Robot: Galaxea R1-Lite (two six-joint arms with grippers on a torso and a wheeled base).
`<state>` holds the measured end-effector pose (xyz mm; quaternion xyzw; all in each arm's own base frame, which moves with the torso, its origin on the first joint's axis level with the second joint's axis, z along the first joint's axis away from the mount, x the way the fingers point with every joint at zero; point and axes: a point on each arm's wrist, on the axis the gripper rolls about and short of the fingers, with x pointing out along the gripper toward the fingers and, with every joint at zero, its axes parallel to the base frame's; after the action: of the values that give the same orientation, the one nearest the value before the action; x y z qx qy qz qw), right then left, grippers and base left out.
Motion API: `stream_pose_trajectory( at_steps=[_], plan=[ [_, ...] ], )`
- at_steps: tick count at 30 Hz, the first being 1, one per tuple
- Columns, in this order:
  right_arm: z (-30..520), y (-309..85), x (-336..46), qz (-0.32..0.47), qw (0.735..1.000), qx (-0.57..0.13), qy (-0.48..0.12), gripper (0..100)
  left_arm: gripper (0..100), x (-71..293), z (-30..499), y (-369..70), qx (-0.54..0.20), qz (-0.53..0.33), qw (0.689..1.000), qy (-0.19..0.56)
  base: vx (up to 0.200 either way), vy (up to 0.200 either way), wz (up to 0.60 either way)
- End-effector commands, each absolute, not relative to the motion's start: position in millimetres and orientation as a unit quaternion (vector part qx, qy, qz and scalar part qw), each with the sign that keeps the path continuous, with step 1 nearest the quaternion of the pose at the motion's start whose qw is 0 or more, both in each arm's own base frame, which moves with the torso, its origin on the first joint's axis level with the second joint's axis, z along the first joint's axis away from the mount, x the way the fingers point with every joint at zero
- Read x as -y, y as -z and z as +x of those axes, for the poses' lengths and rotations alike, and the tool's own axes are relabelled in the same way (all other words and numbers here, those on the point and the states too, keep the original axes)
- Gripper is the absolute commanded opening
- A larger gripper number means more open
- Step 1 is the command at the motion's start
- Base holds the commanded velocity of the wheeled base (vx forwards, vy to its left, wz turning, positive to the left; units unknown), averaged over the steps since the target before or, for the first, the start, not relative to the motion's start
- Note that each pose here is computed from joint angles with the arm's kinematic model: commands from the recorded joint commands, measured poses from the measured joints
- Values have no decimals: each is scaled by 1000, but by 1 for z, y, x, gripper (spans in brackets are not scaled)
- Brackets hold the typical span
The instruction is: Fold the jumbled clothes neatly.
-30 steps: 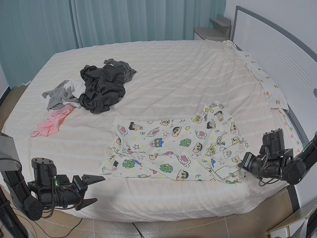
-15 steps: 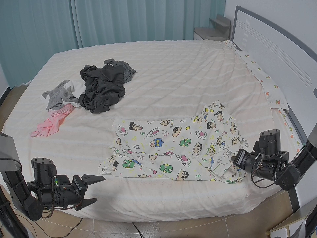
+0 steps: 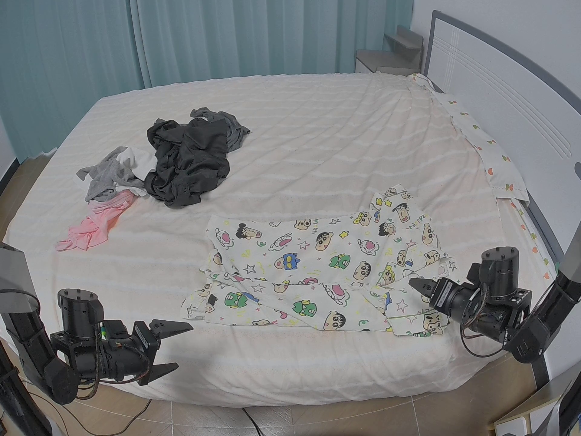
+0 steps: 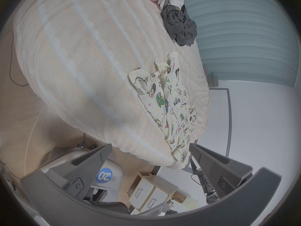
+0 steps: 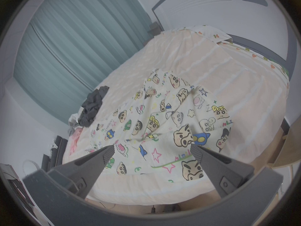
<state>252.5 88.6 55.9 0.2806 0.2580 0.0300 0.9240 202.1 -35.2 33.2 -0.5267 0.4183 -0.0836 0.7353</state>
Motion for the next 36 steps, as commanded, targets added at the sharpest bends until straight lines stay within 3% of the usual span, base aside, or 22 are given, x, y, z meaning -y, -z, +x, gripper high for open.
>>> stream_pose_trajectory(
  at_steps=[1, 5, 13, 17, 21, 29, 36],
  plan=[
    [228, -38, -77, 306, 910, -279, -9, 100, 100, 35, 202, -33, -419, -527, 735, 83, 0, 0, 0],
    [209, -16, -67, 293, 905, -309, 0, 100, 100, 35, 202, -33, -419, -527, 735, 83, 0, 0, 0],
    [226, -9, -73, 308, 909, -279, -27, 100, 100, 36, 202, -33, -419, -526, 735, 84, 0, 0, 0],
    [237, -26, -87, 352, 894, -258, -102, 100, 100, 36, 202, -33, -420, -526, 735, 83, 0, 0, 0],
    [244, -38, -91, 377, 884, -241, -138, 100, 100, 36, 202, -33, -420, -526, 735, 83, 0, 0, 0],
    [258, -36, -93, 381, 882, -235, -149, 100, 100, 36, 202, -33, -419, -526, 735, 84, 0, 0, 0],
    [288, -5, -85, 387, 878, -253, -120, 100, 100, 36, 202, -33, -419, -526, 735, 84, 0, 0, 0]
  ],
)
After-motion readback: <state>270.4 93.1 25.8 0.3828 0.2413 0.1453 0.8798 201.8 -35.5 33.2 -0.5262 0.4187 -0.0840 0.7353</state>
